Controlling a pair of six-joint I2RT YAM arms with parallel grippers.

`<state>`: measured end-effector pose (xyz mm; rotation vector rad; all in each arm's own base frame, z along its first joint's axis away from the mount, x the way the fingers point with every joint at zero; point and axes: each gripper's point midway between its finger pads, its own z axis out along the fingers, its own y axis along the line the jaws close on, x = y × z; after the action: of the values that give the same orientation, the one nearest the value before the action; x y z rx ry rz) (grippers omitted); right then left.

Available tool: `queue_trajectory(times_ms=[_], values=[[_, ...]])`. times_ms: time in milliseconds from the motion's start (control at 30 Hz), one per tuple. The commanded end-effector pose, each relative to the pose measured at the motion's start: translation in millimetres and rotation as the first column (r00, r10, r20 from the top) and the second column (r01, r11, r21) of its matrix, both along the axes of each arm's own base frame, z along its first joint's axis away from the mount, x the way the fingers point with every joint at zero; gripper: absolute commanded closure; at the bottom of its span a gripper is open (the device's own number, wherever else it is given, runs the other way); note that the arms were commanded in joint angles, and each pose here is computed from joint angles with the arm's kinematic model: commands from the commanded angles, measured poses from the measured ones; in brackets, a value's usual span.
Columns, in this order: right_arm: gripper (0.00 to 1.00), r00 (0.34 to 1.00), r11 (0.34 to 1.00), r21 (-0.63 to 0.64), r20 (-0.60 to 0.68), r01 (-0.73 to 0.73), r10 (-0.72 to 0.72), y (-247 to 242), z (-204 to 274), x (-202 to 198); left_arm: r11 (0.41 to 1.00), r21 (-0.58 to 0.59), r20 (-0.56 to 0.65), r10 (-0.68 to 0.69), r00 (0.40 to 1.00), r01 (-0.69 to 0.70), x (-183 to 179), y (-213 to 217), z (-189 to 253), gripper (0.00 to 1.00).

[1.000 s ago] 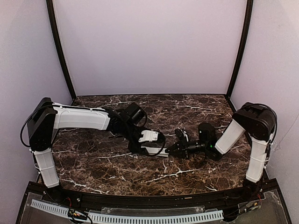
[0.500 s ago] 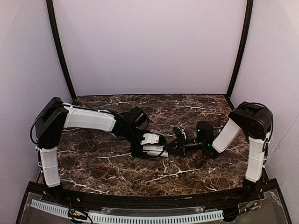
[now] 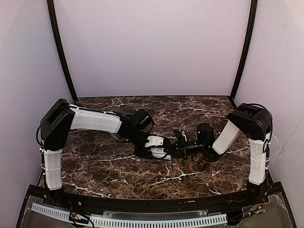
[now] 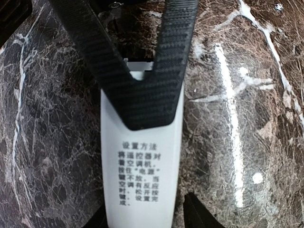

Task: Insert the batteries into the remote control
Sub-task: Place the battery cover on the remote control without the battery cover.

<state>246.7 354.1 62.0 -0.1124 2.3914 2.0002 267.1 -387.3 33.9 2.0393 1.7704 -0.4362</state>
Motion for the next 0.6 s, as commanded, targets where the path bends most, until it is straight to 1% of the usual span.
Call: queue_trajectory(times_ms=[0, 67, 300, 433, 567], values=[[1.00, 1.000, 1.000, 0.013, 0.024, -0.014, 0.014, 3.5, 2.1, 6.5, 0.999, 0.018, -0.065, 0.035, 0.997, -0.033, -8.1, 2.2, -1.0, 0.55], [1.00, 1.000, 1.000, 0.006, 0.021, -0.016, 0.016, 4.1, 0.7, 6.9, 0.999, 0.017, -0.084, 0.046, 0.995, -0.045, -10.5, 1.9, -0.7, 0.56], [1.00, 1.000, 0.999, -0.025, -0.004, -0.025, 0.025, 2.1, -6.8, 3.9, 0.996, 0.050, -0.092, 0.077, 0.993, -0.072, -17.9, 2.1, -4.8, 0.63], [1.00, 1.000, 0.998, -0.062, -0.003, -0.028, 0.027, 0.5, -13.4, 2.8, 0.994, 0.059, -0.099, 0.093, 0.991, -0.087, -20.1, 2.7, -5.5, 0.65], [1.00, 0.999, 0.997, -0.071, -0.001, -0.033, 0.033, 1.7, -14.0, 4.2, 0.995, 0.059, -0.098, 0.086, 0.991, -0.080, -22.1, 1.9, -5.9, 0.66]])
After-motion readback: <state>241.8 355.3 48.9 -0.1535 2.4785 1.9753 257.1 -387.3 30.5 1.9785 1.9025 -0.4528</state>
